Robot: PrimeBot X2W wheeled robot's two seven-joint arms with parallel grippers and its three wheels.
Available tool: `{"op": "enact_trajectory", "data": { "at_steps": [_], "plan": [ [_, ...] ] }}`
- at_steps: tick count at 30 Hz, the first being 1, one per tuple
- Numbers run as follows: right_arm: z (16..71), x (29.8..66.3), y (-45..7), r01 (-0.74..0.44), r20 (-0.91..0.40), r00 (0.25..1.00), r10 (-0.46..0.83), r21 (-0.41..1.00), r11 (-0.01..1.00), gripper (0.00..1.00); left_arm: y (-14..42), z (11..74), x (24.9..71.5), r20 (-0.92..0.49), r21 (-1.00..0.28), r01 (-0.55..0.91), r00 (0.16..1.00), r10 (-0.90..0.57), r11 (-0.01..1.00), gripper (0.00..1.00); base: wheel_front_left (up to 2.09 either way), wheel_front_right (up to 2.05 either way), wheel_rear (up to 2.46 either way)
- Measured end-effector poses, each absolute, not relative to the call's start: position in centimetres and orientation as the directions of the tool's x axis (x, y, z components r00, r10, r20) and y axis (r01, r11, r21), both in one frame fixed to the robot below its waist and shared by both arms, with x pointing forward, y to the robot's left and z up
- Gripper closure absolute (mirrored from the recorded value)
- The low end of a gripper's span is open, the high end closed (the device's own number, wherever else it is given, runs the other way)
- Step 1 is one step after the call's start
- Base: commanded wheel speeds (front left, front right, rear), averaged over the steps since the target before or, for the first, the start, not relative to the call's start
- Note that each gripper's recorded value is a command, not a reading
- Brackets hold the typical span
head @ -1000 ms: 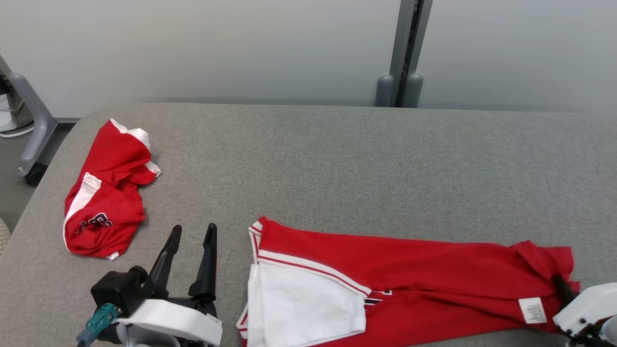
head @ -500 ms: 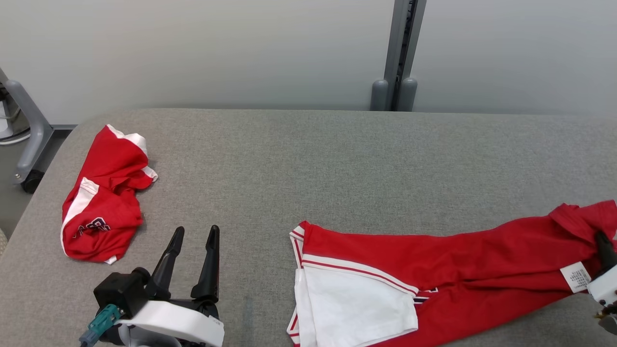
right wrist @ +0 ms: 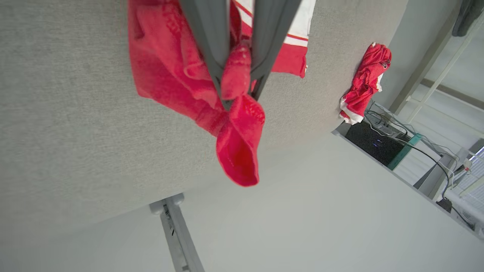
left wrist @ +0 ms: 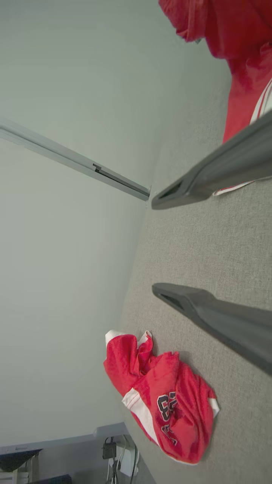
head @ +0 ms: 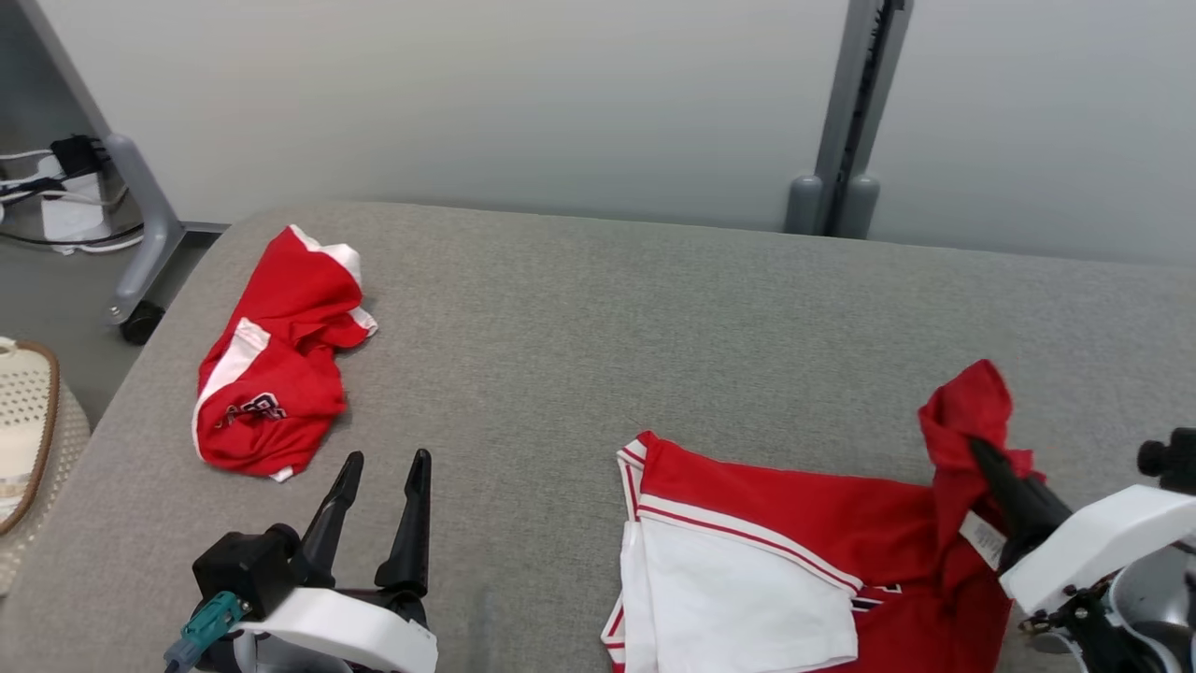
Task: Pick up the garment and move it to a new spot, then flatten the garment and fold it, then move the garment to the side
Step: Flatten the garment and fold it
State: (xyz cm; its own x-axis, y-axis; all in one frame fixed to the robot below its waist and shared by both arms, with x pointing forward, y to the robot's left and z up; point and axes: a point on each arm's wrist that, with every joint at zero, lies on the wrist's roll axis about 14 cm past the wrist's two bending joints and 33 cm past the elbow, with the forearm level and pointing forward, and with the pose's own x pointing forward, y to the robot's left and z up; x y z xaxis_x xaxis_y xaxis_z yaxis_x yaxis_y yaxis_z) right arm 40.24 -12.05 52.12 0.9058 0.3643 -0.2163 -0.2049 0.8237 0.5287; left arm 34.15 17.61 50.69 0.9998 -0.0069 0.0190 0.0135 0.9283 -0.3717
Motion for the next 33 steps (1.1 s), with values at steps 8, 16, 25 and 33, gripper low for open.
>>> {"op": "enact_trajectory", "data": {
  "at_steps": [8, 16, 25, 33],
  "plan": [
    [50.4, 38.6, -2.3, -0.368, -0.218, 0.756, 0.617, 0.638, 0.676, 1.0, 20.4, 50.3, 32.1, 0.003, -0.366, -0.074, 0.997, 0.08, 0.928, 0.0, 0.0, 0.0, 0.0],
    [47.7, 36.7, 4.6, -0.429, -0.258, 0.614, 0.746, 0.684, 0.59, 1.0, 22.4, 50.1, 30.2, -0.005, -0.37, -0.148, 0.987, 0.158, 0.917, 0.0, 0.0, 0.0, 0.0],
    [45.2, 36.4, 7.9, -0.442, -0.306, 0.55, 0.777, 0.683, 0.582, 1.0, 23.8, 50.0, 29.4, -0.013, -0.362, -0.193, 0.979, 0.202, 0.912, 0.0, 0.0, 0.0, 0.0],
    [45.8, 37.0, 8.1, -0.439, -0.271, 0.576, 0.771, 0.693, 0.572, 0.0, 23.2, 49.8, 30.1, -0.019, -0.36, -0.174, 0.984, 0.179, 0.916, 0.0, 0.0, 0.0, 0.0]
  ]
}}
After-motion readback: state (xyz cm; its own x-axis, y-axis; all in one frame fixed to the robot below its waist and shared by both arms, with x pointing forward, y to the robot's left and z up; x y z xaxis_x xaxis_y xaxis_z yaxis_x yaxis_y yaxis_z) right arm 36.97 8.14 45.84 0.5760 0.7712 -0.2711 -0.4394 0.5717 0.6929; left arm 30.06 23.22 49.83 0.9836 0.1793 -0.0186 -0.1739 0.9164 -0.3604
